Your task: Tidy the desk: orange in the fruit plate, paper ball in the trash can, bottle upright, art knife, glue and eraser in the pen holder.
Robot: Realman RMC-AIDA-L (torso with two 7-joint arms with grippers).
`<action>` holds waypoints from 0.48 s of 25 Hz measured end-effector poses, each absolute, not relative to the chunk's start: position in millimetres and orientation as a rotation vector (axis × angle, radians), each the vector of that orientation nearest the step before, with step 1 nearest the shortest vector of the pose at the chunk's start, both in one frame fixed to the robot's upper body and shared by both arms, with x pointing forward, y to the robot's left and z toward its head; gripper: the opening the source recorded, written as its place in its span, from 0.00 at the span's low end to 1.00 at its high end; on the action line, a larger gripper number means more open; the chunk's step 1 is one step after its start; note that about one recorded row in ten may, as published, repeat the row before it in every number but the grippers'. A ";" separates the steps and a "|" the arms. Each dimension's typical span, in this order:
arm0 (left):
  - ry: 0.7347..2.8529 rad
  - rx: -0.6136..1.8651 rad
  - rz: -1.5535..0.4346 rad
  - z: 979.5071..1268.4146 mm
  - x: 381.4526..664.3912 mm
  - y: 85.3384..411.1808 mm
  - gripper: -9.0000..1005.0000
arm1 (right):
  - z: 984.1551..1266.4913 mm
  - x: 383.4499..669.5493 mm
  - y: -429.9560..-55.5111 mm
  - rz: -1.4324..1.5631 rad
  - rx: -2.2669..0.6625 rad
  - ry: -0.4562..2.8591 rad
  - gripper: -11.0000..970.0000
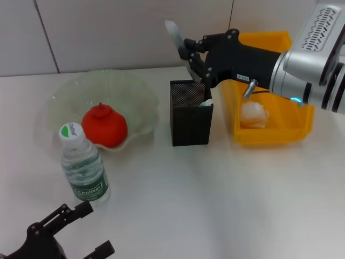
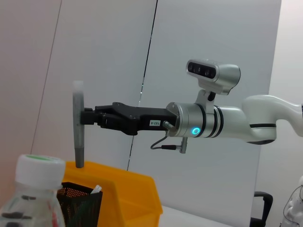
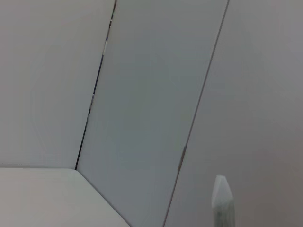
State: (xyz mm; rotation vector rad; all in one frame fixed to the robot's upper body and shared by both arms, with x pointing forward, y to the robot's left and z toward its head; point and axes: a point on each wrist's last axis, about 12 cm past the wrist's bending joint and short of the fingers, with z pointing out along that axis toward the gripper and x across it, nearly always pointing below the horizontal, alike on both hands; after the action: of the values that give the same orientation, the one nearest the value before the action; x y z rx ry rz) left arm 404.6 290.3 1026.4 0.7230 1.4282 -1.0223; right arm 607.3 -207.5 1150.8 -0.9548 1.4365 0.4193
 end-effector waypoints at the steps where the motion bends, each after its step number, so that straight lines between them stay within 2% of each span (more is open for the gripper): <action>1: 1.429 0.723 -1.023 1026.3 404.4 290.4 0.84 | 1149.2 607.1 -207.7 0.421 -0.952 1.442 0.12; 12: 1.429 0.726 -1.029 1025.8 401.5 290.5 0.84 | 1129.3 605.7 -212.7 0.443 -0.904 1.479 0.12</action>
State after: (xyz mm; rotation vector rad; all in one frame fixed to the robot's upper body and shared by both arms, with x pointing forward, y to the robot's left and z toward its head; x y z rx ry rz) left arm 401.5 290.5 1025.8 0.7258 1.4293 -1.0289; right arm 605.7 -212.7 1129.3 -0.9039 1.4791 0.4428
